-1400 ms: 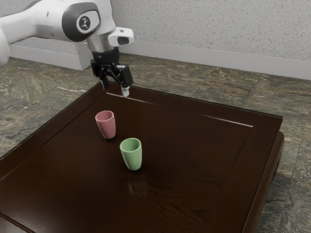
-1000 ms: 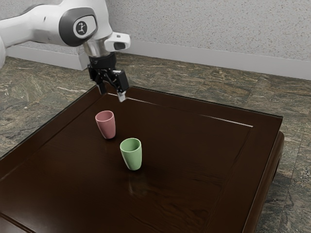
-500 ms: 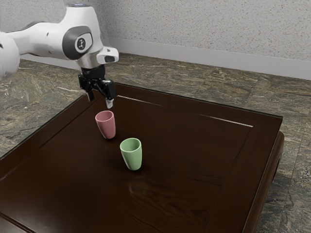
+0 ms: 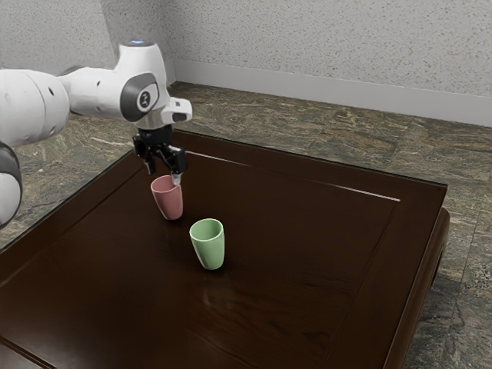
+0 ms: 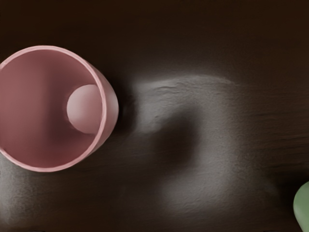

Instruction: Place the left cup onto the right cup

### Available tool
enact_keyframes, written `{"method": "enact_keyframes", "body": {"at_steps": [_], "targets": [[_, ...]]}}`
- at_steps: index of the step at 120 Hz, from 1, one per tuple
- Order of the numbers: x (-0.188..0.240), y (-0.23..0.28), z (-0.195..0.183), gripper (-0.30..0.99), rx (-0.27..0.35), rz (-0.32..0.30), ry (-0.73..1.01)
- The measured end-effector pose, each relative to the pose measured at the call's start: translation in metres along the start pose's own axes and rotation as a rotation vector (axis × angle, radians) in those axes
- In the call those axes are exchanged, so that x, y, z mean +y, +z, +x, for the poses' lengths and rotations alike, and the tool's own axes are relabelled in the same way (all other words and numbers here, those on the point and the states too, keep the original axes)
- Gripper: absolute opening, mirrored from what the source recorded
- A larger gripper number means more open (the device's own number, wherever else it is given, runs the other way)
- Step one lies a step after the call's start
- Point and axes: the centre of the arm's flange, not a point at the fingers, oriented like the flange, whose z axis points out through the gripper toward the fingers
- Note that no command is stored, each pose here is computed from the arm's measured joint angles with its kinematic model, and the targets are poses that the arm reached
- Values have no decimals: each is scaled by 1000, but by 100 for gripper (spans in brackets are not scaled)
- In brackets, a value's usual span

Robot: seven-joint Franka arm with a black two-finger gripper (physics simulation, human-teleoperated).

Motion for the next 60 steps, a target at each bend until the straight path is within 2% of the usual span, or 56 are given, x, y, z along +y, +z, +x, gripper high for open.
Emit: {"method": "enact_keyframes", "body": {"at_steps": [24, 60], "targets": [[-2, 15, 13, 42, 24, 4, 7], [-20, 50, 34, 39, 44, 26, 0]]}}
